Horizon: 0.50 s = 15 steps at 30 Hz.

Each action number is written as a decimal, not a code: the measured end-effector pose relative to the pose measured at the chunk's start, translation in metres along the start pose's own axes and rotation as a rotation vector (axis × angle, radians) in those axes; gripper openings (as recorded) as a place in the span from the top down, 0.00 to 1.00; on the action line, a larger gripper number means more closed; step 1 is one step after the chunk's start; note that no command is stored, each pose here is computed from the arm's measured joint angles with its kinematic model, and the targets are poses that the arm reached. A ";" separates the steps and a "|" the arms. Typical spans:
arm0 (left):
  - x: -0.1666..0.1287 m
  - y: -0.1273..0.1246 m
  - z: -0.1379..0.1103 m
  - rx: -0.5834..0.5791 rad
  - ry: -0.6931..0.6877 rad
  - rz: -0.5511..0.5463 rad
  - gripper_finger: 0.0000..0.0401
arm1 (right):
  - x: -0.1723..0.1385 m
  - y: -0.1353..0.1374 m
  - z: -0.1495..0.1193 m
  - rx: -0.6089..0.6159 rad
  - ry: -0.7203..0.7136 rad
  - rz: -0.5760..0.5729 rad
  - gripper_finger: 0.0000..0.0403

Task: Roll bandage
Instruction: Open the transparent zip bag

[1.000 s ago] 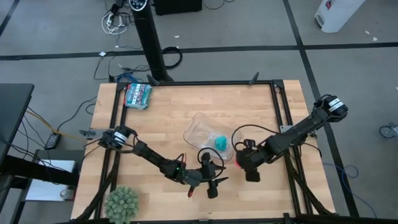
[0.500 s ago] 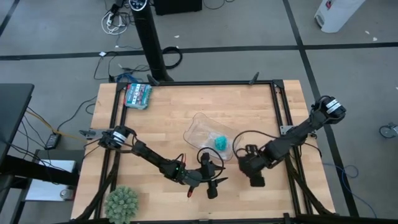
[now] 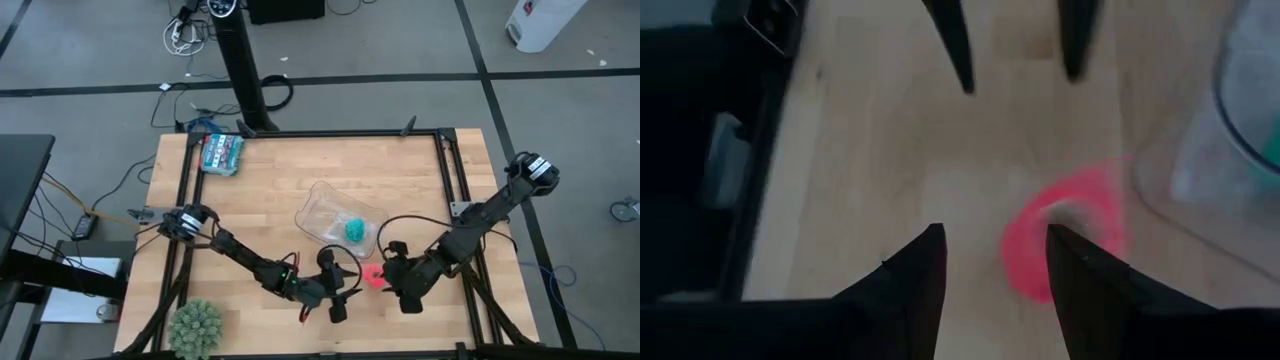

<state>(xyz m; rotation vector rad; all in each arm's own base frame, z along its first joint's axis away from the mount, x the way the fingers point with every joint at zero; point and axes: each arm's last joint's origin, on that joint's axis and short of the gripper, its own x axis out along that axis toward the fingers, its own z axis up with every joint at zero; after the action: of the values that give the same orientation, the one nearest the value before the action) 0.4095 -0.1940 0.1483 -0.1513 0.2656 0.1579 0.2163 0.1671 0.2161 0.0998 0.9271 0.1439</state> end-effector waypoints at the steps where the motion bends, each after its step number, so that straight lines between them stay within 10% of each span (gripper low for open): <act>1: 0.000 0.000 0.001 -0.003 -0.005 -0.003 0.48 | 0.002 0.001 0.000 -0.006 -0.005 0.004 0.60; 15: -0.006 0.000 0.010 0.058 -0.001 0.020 0.48 | -0.001 -0.013 0.013 -0.079 -0.133 -0.160 0.60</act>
<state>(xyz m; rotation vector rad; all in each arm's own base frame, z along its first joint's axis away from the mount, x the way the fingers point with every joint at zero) 0.4065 -0.1931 0.1589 -0.0908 0.2707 0.1700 0.2269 0.1537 0.2229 -0.0377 0.7919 0.0246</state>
